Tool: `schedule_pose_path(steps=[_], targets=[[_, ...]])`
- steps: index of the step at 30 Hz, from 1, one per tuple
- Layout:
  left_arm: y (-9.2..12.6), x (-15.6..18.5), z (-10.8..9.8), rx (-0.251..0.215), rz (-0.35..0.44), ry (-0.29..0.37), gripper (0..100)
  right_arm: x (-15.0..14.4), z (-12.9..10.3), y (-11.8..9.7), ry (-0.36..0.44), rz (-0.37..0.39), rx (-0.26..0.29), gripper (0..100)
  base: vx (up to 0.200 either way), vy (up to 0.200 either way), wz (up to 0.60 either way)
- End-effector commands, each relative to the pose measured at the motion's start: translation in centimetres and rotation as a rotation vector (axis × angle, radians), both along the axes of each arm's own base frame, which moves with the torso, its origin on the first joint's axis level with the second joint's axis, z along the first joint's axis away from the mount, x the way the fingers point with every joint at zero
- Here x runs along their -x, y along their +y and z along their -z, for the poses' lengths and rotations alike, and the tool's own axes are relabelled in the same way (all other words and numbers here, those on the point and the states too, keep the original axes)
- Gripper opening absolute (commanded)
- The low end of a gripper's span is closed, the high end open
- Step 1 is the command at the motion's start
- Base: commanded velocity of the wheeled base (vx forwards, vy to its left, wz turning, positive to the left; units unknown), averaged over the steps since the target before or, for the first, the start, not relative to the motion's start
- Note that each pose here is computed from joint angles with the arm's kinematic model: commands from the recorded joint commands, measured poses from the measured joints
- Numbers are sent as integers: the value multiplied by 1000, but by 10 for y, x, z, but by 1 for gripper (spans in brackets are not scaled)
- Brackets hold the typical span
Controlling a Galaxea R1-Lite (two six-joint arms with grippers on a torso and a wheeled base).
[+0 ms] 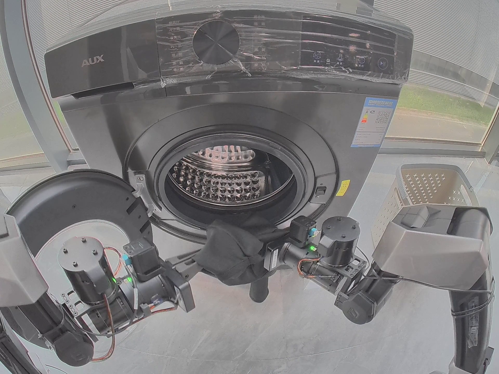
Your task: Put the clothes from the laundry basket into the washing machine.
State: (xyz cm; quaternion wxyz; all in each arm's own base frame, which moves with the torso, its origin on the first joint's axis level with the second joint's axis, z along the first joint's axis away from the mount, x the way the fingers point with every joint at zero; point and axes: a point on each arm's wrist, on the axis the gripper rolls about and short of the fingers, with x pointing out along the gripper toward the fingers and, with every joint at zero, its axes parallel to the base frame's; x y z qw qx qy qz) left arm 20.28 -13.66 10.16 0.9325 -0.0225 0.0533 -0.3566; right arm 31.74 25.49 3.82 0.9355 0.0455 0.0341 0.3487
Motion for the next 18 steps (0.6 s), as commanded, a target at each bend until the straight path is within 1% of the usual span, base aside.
schedule_pose_path(steps=[1,3,7,8,11,15,18], targets=[[4,4,27,-84,-6,102,0,0,-30,-7,-52,13,-40,0,0,0,0],[10,3,33,-107,-25,122,0,4,-39,-5,-65,4,-51,0,0,0,0],[10,2,35,-111,-31,131,0,7,-41,-3,-63,-3,-48,0,0,0,0],[10,2,35,-113,-31,131,100,8,-42,-3,-65,2,-49,0,0,0,0],[11,5,36,-114,-29,142,100,7,-42,-3,-67,4,-49,0,0,0,0],[18,21,43,-162,-10,190,100,4,-43,-5,-72,13,-53,0,0,0,0],[21,28,48,-195,9,208,100,3,-44,-7,-73,17,-54,0,0,0,0]])
